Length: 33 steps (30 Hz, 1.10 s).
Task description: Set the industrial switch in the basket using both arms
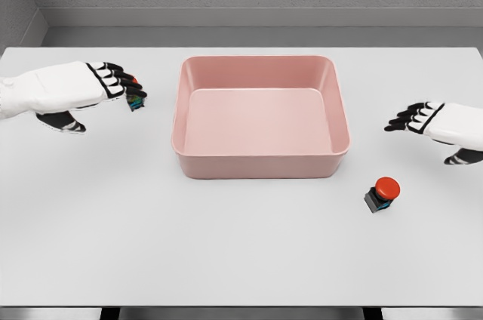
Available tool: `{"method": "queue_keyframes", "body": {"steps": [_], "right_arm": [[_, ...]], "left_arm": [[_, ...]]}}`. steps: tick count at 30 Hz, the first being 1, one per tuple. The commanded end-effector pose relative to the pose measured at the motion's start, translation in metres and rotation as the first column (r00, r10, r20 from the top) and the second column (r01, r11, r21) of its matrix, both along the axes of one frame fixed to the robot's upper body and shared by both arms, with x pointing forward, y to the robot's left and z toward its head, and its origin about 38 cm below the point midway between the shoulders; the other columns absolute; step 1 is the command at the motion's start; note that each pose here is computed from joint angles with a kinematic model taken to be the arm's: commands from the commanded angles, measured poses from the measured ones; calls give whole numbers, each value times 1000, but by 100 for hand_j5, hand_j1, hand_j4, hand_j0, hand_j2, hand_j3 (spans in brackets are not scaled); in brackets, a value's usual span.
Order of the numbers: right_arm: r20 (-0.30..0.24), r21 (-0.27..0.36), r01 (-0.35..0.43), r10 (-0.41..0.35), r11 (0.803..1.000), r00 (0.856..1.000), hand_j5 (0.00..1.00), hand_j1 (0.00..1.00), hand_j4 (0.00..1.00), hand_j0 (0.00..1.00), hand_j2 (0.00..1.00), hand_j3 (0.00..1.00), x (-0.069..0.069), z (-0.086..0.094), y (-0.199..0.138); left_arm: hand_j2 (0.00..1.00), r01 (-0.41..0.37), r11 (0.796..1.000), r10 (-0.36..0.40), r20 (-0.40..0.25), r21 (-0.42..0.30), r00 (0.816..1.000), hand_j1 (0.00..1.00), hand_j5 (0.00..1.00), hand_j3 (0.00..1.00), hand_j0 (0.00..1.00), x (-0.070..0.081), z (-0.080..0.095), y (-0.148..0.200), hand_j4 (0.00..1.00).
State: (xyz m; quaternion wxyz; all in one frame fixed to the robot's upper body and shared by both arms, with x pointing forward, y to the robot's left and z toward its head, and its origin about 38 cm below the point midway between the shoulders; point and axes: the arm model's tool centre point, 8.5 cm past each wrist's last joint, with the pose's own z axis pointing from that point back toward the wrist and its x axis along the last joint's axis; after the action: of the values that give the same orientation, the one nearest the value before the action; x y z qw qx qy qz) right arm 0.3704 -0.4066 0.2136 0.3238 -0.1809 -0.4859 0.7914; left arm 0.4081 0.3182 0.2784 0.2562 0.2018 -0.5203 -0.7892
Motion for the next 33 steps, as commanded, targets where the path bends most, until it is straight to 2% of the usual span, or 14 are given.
{"method": "queue_keyframes", "body": {"steps": [1, 3, 5, 8, 11, 13, 14, 15, 20, 23, 27, 33], "right_arm": [[7, -3, -21, 21, 1000, 1000, 100, 100, 100, 100, 100, 100, -6, 8, 4], [-14, -2, -31, 31, 1000, 999, 100, 100, 100, 100, 100, 100, -11, 2, 7], [-21, -4, -31, 30, 1000, 999, 100, 100, 100, 100, 100, 100, -13, 0, 6], [-38, -9, -37, 37, 999, 999, 100, 100, 100, 100, 100, 100, -18, -4, 6], [-60, -8, -57, 56, 998, 997, 100, 100, 100, 100, 100, 100, -27, -9, 11], [-74, -10, -67, 66, 998, 995, 100, 100, 100, 100, 100, 100, -33, -11, 12], [-74, -12, -75, 74, 997, 995, 100, 100, 100, 100, 100, 100, -34, -10, 14], [-72, -8, -79, 78, 997, 994, 100, 100, 100, 100, 100, 100, -35, -10, 16], [-77, 3, -104, 104, 995, 992, 100, 100, 100, 100, 100, 100, -39, -10, 24], [-75, 12, -118, 119, 993, 990, 100, 100, 100, 100, 100, 100, -40, -10, 29], [-81, 19, -130, 131, 991, 988, 100, 100, 100, 100, 100, 100, -42, -12, 34], [-82, 39, -150, 153, 988, 985, 100, 100, 100, 100, 100, 100, -44, -15, 43]], "left_arm": [[100, -45, 999, 46, -119, 15, 992, 100, 100, 100, 100, -1, -30, -6, 100], [100, -89, 996, 89, -114, 0, 989, 100, 100, 100, 100, 6, -26, -5, 100], [100, -102, 995, 99, -111, -20, 989, 100, 100, 100, 100, 18, -26, -9, 100], [100, -129, 992, 126, -136, -12, 983, 100, 100, 100, 100, 40, -39, -21, 100], [100, -164, 986, 161, -125, -10, 979, 100, 100, 100, 100, 49, -36, -17, 100], [100, -169, 986, 168, -121, -4, 978, 100, 100, 100, 100, 55, -43, -28, 100], [100, -197, 980, 197, -112, 11, 974, 100, 100, 100, 100, 59, -45, -28, 100], [100, -210, 977, 211, -119, 25, 970, 100, 100, 100, 100, 61, -50, -26, 100], [100, -223, 974, 226, -103, 35, 969, 100, 100, 100, 100, 68, -49, -25, 100], [100, -250, 967, 255, -97, 55, 962, 100, 100, 100, 100, 81, -56, -24, 100], [100, -285, 955, 292, -88, 87, 952, 100, 100, 100, 100, 87, -61, -13, 100], [97, -289, 952, 298, -78, 101, 952, 97, 97, 97, 97, 93, -66, -17, 97]]}}
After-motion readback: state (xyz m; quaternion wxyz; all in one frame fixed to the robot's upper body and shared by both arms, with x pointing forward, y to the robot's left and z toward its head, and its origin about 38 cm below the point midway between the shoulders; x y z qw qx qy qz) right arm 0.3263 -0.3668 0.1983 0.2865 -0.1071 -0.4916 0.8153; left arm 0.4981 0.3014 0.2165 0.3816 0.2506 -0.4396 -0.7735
